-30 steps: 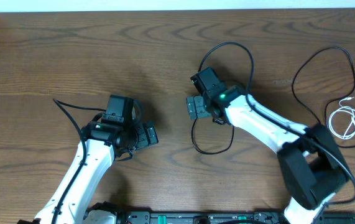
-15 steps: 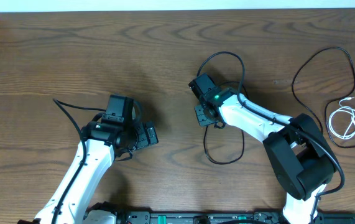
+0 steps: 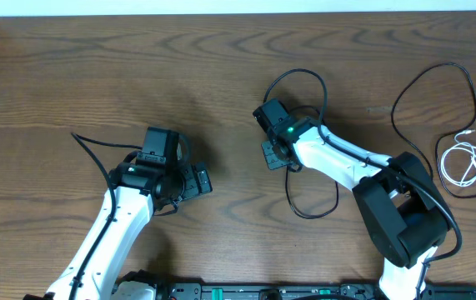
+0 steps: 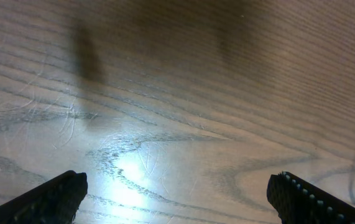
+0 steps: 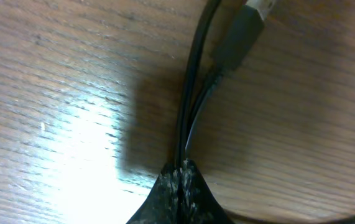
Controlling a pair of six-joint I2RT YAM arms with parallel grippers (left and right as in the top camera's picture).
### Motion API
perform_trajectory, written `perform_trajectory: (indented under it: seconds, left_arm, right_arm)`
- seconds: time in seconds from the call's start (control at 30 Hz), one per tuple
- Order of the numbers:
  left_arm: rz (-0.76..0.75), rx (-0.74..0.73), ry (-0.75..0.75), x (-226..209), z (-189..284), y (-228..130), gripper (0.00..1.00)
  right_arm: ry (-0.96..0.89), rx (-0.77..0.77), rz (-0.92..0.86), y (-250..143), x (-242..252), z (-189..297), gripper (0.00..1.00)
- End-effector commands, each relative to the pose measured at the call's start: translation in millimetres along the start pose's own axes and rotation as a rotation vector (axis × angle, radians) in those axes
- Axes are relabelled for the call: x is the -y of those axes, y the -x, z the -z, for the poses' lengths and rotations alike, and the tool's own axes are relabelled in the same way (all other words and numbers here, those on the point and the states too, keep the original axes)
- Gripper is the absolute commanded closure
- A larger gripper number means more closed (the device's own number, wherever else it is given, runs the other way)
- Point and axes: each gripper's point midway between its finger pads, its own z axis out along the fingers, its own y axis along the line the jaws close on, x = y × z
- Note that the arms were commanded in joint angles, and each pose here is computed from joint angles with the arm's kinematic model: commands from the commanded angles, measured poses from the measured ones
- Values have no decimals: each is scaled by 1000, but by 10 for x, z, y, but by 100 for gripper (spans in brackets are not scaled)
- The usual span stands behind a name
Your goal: Untangle cables
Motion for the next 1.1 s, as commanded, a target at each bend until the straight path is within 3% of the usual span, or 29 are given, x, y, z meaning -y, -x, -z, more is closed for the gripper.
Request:
perform_trajectory:
  seconds: [0.0,0.2,0.57,0.9,1.07]
  left_arm:
    - [-5,6,9,-12,9,33,2]
    - [-5,6,9,-12,9,33,2]
    - [-5,6,9,-12,9,33,2]
    - [-5,6,10,-12,9,32,2]
    - [-5,6,9,-12,9,33,2]
  right_arm:
    - [-102,1,75,26,188,1,99]
    - [-204,73,115,230,376,327,99]
    - [-730,352,39,751,1491,1498,99]
    - [-1181,568,-191,959,2632,3012,99]
    - [-1276,598,-324,823,3124,3389,99]
